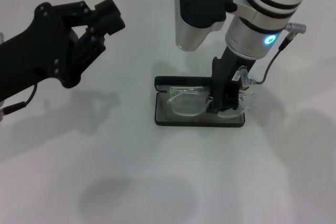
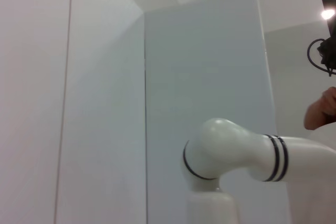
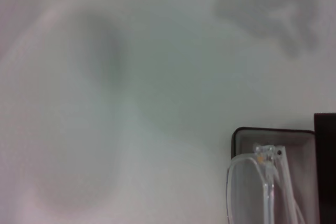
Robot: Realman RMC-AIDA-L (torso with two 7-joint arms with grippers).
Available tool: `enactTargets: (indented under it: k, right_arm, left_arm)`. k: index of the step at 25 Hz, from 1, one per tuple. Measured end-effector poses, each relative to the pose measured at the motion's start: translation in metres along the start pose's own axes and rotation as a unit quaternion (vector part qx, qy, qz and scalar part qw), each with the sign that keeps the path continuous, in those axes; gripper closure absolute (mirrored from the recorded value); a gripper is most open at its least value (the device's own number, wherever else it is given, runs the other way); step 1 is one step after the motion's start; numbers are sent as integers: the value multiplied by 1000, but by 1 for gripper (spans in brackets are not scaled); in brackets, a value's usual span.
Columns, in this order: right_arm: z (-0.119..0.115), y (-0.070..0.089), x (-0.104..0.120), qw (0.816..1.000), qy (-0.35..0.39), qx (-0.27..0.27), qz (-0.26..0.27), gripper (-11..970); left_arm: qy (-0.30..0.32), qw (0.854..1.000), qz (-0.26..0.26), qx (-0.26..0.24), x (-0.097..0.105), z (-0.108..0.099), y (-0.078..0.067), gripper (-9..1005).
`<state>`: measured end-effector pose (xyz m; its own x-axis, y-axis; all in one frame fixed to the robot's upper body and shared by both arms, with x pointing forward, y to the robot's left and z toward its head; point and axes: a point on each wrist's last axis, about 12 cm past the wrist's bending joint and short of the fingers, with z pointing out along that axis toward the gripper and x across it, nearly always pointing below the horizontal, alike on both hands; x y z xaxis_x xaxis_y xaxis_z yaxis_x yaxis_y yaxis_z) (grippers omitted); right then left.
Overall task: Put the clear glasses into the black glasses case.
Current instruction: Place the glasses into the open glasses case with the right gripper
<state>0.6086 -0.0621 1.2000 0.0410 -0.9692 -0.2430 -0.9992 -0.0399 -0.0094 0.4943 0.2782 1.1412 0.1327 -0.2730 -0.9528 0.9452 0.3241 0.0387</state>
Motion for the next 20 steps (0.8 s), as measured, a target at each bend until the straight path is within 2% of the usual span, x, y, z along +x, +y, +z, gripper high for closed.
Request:
enactTargets:
  k: [8,13,20]
  right_arm:
    - [8,-1,7,1000,-2,-1,4,842]
    - [9,-3,7,1000,-7,5,1,842]
    - [11,-4,6,1000,-15,6,-9,843]
  left_arm:
    - [22,998,3,56,-11,-21,-8,839]
    - [33,998,-5,51,-9,-33,-16,839]
    - [32,999,-11,42,-5,-37,-21,839]
